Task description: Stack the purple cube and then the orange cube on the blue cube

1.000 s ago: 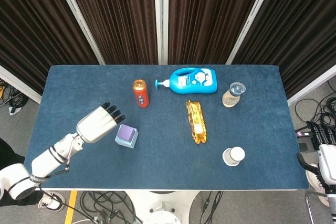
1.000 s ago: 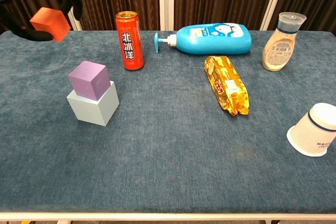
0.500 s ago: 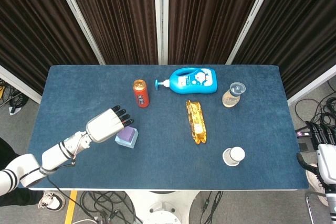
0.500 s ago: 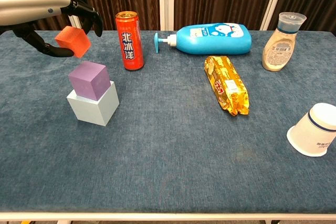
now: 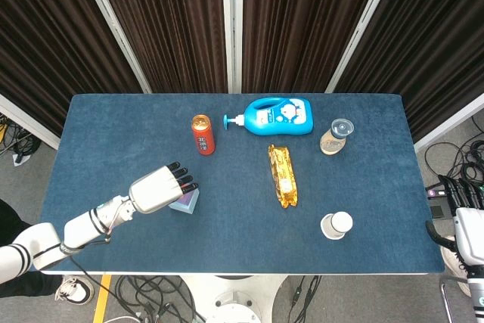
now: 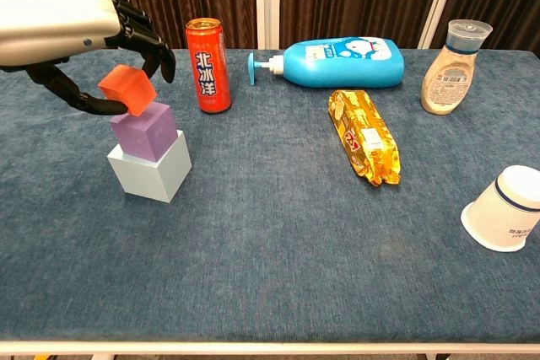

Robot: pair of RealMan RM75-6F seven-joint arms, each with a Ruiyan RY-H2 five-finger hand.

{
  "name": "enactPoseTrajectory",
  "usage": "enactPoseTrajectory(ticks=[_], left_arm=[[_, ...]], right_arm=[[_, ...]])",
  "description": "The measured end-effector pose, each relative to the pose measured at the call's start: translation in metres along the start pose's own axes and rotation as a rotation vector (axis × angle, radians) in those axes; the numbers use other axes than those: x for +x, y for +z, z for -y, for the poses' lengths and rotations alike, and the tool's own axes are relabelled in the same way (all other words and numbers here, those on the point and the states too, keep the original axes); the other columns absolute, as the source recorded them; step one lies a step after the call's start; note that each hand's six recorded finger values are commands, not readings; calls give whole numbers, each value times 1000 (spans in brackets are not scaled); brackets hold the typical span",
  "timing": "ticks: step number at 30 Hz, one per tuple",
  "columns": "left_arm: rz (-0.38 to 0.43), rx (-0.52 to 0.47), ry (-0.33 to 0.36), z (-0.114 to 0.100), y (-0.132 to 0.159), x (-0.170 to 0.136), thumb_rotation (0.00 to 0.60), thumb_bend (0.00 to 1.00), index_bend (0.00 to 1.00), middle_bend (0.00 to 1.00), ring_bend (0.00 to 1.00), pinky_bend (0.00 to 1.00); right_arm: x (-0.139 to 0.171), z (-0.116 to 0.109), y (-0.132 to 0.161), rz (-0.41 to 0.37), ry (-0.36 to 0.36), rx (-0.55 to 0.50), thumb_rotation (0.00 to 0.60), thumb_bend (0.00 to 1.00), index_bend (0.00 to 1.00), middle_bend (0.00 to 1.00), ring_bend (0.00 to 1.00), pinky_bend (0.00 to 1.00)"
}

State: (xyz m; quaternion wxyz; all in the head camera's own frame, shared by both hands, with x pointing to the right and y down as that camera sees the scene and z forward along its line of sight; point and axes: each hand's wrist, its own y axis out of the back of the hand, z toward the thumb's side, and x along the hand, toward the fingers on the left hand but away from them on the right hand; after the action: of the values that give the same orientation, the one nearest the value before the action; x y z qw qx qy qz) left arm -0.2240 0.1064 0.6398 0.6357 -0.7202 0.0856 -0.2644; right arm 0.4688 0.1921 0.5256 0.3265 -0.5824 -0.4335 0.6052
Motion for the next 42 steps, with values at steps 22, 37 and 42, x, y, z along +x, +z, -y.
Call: enactPoseTrajectory(ticks=[22, 37, 42], left_arm=[[-17, -40, -31, 6, 0, 9, 600, 309, 425, 618, 433, 464], [-15, -59, -39, 14, 1, 8, 600, 309, 426, 618, 433, 467], [-13, -61, -46, 17, 2, 7, 600, 303, 371, 507, 381, 427]], right_arm=[[-2, 1, -1, 7, 6, 0, 600, 233, 40, 91, 0, 0], [-3, 1, -1, 13, 4, 6, 600, 232, 39, 91, 0, 0], [-3, 1, -1, 11, 7, 7, 600, 233, 39, 91, 0, 0]])
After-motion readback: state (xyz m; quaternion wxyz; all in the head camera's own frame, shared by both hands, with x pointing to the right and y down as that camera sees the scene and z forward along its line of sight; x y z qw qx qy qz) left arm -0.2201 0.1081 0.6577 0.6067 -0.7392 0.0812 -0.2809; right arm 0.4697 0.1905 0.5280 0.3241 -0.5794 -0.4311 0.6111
